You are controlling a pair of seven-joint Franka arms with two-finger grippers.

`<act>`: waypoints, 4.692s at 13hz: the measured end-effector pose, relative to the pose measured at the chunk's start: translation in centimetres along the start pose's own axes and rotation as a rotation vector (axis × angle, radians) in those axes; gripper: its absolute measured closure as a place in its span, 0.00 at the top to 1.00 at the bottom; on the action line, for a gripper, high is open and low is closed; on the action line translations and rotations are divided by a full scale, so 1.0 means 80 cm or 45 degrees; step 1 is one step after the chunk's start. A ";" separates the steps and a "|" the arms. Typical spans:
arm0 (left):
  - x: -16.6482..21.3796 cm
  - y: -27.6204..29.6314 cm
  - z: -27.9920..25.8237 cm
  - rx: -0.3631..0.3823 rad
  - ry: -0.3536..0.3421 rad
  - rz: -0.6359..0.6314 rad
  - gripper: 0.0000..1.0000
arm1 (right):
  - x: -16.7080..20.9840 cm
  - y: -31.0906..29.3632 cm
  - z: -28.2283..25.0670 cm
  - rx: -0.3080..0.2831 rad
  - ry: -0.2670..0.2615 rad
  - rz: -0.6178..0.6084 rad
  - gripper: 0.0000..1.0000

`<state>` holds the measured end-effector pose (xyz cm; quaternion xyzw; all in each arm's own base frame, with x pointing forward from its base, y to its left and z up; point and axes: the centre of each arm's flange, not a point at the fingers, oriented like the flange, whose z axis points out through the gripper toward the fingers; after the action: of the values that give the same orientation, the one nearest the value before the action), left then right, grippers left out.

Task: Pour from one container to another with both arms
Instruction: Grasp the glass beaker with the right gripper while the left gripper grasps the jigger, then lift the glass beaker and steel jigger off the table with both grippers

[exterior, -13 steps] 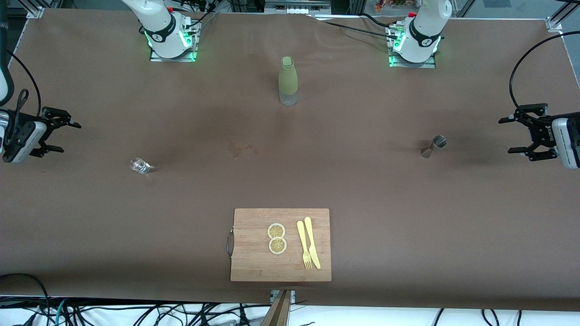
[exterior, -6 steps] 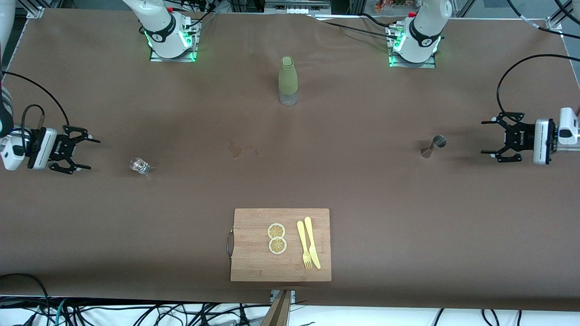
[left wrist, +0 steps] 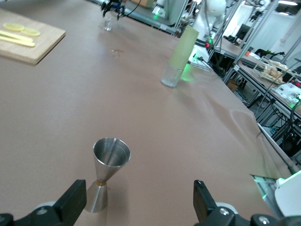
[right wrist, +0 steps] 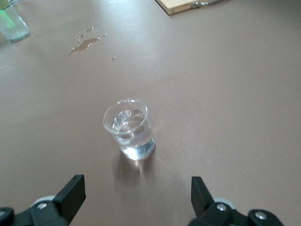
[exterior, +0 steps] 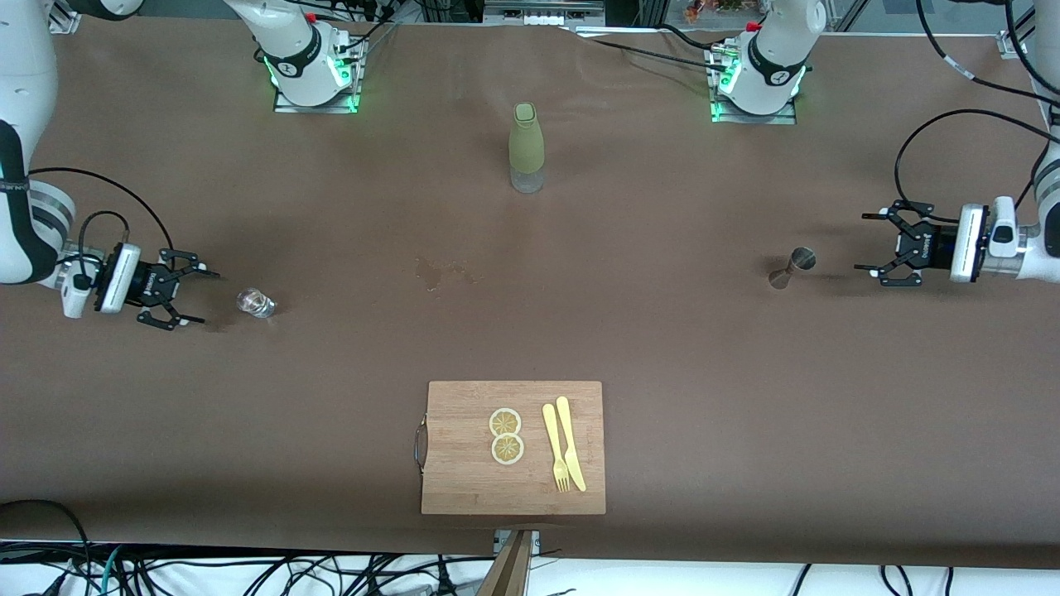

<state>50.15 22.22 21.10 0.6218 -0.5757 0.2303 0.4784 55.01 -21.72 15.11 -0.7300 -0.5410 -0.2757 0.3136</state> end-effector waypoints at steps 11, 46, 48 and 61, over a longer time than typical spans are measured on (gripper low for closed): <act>-0.113 -0.004 0.074 0.173 0.312 0.248 1.00 | -0.009 -0.004 0.096 0.038 0.231 -0.275 1.00; -0.132 -0.022 0.150 0.259 0.468 0.230 0.71 | -0.001 0.004 0.138 0.023 0.388 -0.298 0.22; -0.132 -0.022 0.150 0.259 0.468 0.231 0.68 | 0.005 0.006 0.142 0.026 0.404 -0.298 0.22; -0.133 -0.022 0.156 0.247 0.487 0.237 0.21 | 0.111 0.021 0.144 0.073 0.511 -0.206 0.22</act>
<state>46.04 16.59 6.15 0.5541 -0.5047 0.4414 0.4934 59.70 -7.89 13.92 -0.6053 -0.5323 -0.4244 0.4126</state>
